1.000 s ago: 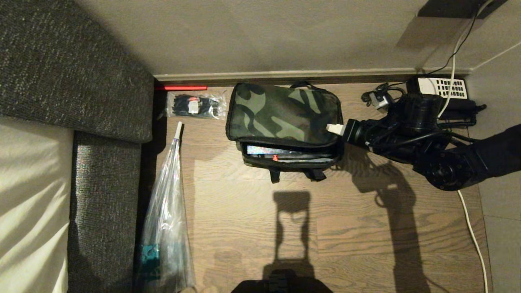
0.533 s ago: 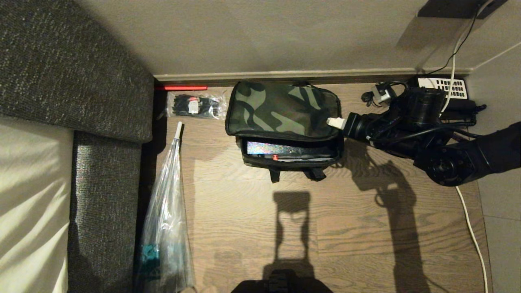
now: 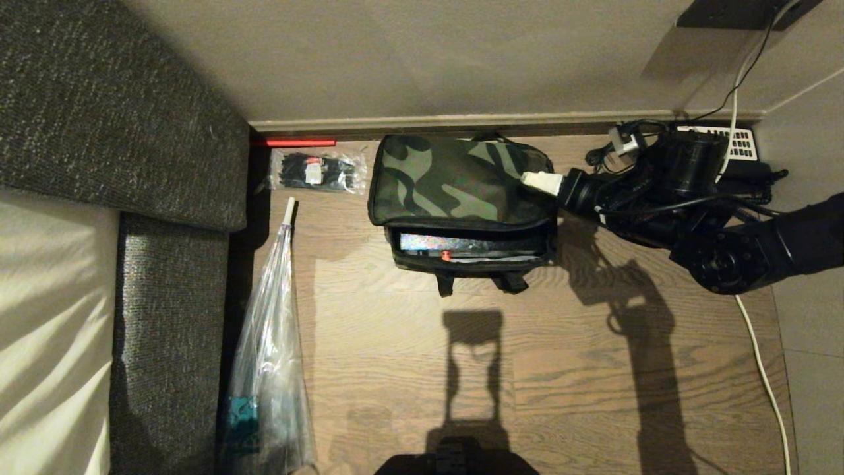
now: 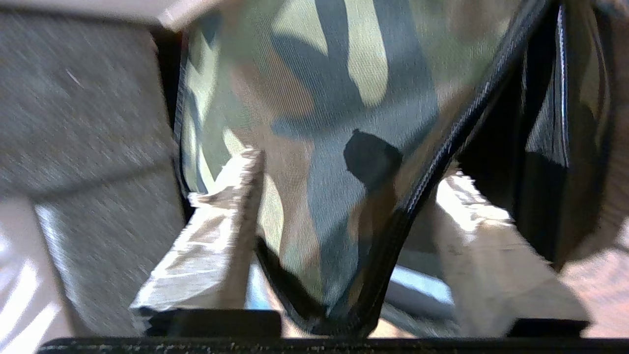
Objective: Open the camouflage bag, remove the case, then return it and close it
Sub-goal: Open the top of the storage box
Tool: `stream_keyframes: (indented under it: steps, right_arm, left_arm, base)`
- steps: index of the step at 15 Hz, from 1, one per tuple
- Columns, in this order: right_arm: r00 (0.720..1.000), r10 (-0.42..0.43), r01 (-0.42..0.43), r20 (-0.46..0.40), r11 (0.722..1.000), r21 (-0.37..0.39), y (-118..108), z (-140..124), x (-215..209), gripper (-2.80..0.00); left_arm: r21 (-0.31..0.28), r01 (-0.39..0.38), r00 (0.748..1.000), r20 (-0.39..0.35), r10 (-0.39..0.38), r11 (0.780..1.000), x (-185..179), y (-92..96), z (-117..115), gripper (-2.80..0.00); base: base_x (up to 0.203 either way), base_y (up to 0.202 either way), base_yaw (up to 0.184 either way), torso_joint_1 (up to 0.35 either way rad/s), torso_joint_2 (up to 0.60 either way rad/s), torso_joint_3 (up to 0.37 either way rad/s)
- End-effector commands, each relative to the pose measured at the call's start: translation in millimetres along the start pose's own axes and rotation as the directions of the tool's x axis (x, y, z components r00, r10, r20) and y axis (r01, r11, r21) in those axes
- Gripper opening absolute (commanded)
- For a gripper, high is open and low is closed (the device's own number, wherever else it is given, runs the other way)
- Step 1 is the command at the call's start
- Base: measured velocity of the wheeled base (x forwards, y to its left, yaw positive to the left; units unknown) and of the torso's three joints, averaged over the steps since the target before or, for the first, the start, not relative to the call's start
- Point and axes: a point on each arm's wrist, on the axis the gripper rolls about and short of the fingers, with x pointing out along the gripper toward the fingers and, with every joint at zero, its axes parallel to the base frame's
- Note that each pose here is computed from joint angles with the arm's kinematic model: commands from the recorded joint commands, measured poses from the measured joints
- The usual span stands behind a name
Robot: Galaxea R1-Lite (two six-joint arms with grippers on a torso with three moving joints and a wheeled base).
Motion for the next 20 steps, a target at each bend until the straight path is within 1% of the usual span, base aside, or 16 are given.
stream_keyframes:
  steps: [1,3,8,11,15,18,20]
  right_arm:
    - [0.999,0.026,-0.028,0.043,0.999,0.04,5.9,13.1,2.5,0.0]
    - [0.997,0.039,-0.044,0.067,0.996,0.074,9.2,20.5,3.8,0.0]
    - [0.992,0.062,-0.073,0.114,0.992,0.099,12.4,32.9,7.8,0.0]
    - [0.983,0.088,-0.102,0.16,0.992,0.077,15.2,41.4,10.6,0.0]
    - [0.976,0.092,-0.107,0.2,0.992,0.063,13.2,46.8,14.0,0.0]
    - [0.965,0.111,-0.124,0.236,0.991,0.042,12.5,52.3,16.3,0.0]
    - [0.959,0.123,-0.14,0.256,0.989,0.05,14.3,58.4,17.8,0.0]
  left_arm:
    - [0.0,-0.001,1.0,0.001,0.001,1.0,-0.1,0.0,-0.1,-2.8]
    - [0.0,-0.001,1.0,0.001,0.001,1.0,-0.1,0.0,-0.1,-2.8]
    - [0.0,-0.001,1.0,0.001,0.001,1.0,-0.1,0.0,-0.1,-2.8]
    - [0.0,-0.001,1.0,0.001,0.001,1.0,-0.1,0.0,-0.1,-2.8]
    - [0.0,-0.001,1.0,0.0,0.001,1.0,0.0,0.0,0.0,-2.8]
    - [0.0,-0.001,1.0,0.001,0.001,1.0,-0.1,0.0,-0.1,-2.8]
    - [0.0,-0.001,1.0,0.001,0.001,1.0,-0.1,0.0,-0.1,-2.8]
  base:
    - [0.0,0.0,0.0,0.0,0.0,0.0]
    - [0.0,0.0,0.0,0.0,0.0,0.0]
    - [0.0,0.0,0.0,0.0,0.0,0.0]
    - [0.0,0.0,0.0,0.0,0.0,0.0]
    - [0.0,0.0,0.0,0.0,0.0,0.0]
    - [0.0,0.0,0.0,0.0,0.0,0.0]
    - [0.0,0.0,0.0,0.0,0.0,0.0]
